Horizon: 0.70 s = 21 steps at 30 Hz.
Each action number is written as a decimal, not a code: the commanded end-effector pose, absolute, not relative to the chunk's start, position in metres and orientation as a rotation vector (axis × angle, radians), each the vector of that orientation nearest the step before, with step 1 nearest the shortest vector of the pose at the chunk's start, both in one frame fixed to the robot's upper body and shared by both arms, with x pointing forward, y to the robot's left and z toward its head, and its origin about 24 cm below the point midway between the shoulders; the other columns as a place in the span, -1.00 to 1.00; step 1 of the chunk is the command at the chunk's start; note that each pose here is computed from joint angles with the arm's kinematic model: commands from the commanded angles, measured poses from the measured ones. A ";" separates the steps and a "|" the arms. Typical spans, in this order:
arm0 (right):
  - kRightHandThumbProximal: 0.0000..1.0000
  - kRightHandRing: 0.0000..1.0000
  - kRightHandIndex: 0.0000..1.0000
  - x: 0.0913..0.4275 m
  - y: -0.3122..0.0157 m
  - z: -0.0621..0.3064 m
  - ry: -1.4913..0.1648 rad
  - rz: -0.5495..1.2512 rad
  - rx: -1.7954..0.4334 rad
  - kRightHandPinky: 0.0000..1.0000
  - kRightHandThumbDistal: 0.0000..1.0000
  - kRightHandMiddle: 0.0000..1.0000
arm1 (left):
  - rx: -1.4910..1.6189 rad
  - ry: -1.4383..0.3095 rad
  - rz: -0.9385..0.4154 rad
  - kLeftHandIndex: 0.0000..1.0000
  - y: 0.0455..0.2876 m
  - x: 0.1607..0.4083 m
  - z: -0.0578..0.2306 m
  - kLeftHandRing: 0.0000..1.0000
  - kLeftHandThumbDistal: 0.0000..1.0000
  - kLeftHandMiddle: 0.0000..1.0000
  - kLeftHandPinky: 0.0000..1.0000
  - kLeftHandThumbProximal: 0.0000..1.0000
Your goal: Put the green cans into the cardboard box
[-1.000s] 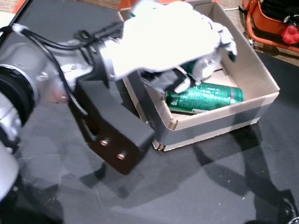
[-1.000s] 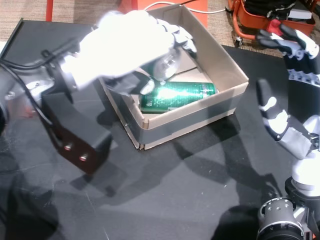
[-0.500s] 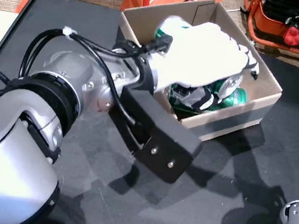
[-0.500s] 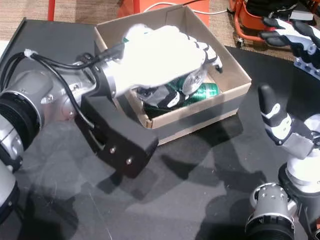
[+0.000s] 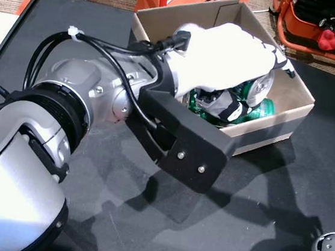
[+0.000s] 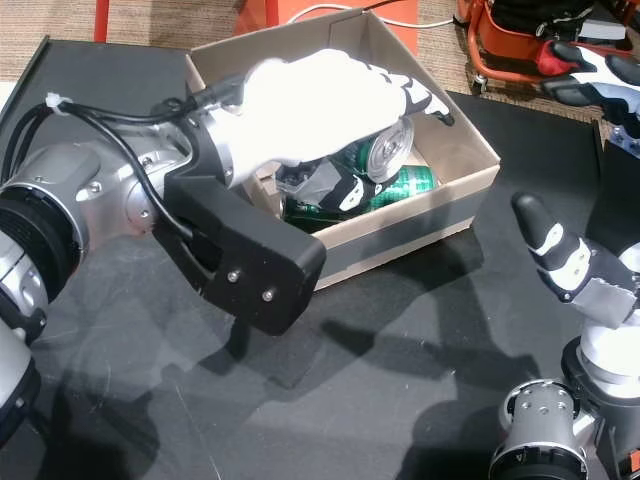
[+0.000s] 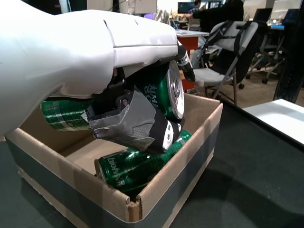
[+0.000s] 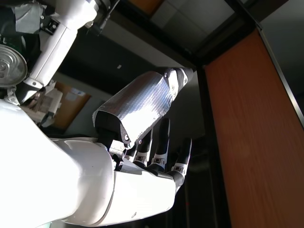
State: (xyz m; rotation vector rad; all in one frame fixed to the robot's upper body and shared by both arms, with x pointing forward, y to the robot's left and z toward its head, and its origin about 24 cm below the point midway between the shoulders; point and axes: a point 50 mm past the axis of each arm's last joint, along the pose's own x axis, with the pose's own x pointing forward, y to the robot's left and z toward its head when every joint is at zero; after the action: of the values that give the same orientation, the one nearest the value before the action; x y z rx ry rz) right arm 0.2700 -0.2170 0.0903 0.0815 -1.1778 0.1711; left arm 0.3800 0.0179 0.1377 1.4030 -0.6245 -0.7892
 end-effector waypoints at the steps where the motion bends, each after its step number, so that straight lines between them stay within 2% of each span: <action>1: 0.67 0.11 0.37 0.268 -0.221 0.090 -1.181 0.175 0.067 0.49 0.88 0.07 | 1.379 -0.586 -0.800 0.92 0.017 0.380 0.136 1.00 0.63 1.00 0.88 -0.57; 3: 0.69 0.10 0.36 0.268 -0.221 0.090 -1.187 0.178 0.069 0.49 0.91 0.05 | 1.370 -0.560 -0.803 0.99 0.018 0.381 0.136 1.00 0.85 1.00 0.86 -0.50; 4: 0.75 0.10 0.35 0.268 -0.220 0.090 -1.187 0.175 0.067 0.48 0.98 0.05 | 1.366 -0.550 -0.803 1.00 0.019 0.382 0.135 1.00 0.88 0.98 0.84 -0.52; 7: 0.71 0.12 0.35 0.268 -0.221 0.089 -1.191 0.186 0.079 0.50 0.95 0.06 | 1.360 -0.531 -0.806 1.00 0.021 0.382 0.135 1.00 0.98 0.98 0.82 -0.48; 10: 0.74 0.12 0.34 0.268 -0.222 0.088 -1.185 0.175 0.078 0.49 0.99 0.06 | 1.377 -0.536 -0.800 1.00 0.023 0.383 0.135 1.00 0.99 0.98 0.82 -0.42; 13: 0.71 0.11 0.34 0.268 -0.222 0.088 -1.182 0.165 0.075 0.47 0.87 0.06 | 1.386 -0.549 -0.790 1.00 0.024 0.383 0.136 0.99 1.00 0.98 0.80 -0.40; 15: 0.67 0.12 0.35 0.268 -0.222 0.088 -1.180 0.175 0.080 0.47 0.92 0.07 | 1.382 -0.546 -0.787 1.00 0.025 0.384 0.137 0.99 1.00 0.97 0.79 -0.40; 18: 0.77 0.11 0.37 0.268 -0.222 0.089 -1.179 0.177 0.070 0.48 0.88 0.07 | 1.379 -0.545 -0.785 1.00 0.026 0.384 0.137 0.98 0.98 0.95 0.77 -0.41; 21: 0.71 0.11 0.36 0.269 -0.222 0.089 -1.177 0.177 0.077 0.48 0.98 0.05 | 1.385 -0.545 -0.780 1.00 0.027 0.385 0.138 0.97 0.95 0.94 0.76 -0.44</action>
State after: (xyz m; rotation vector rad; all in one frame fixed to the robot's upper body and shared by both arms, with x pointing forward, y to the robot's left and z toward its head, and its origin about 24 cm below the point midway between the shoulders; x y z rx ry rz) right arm 0.2691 -0.2191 0.0879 0.0875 -1.1783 0.1801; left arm 0.3851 0.0258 0.1397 1.3855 -0.5447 -0.7832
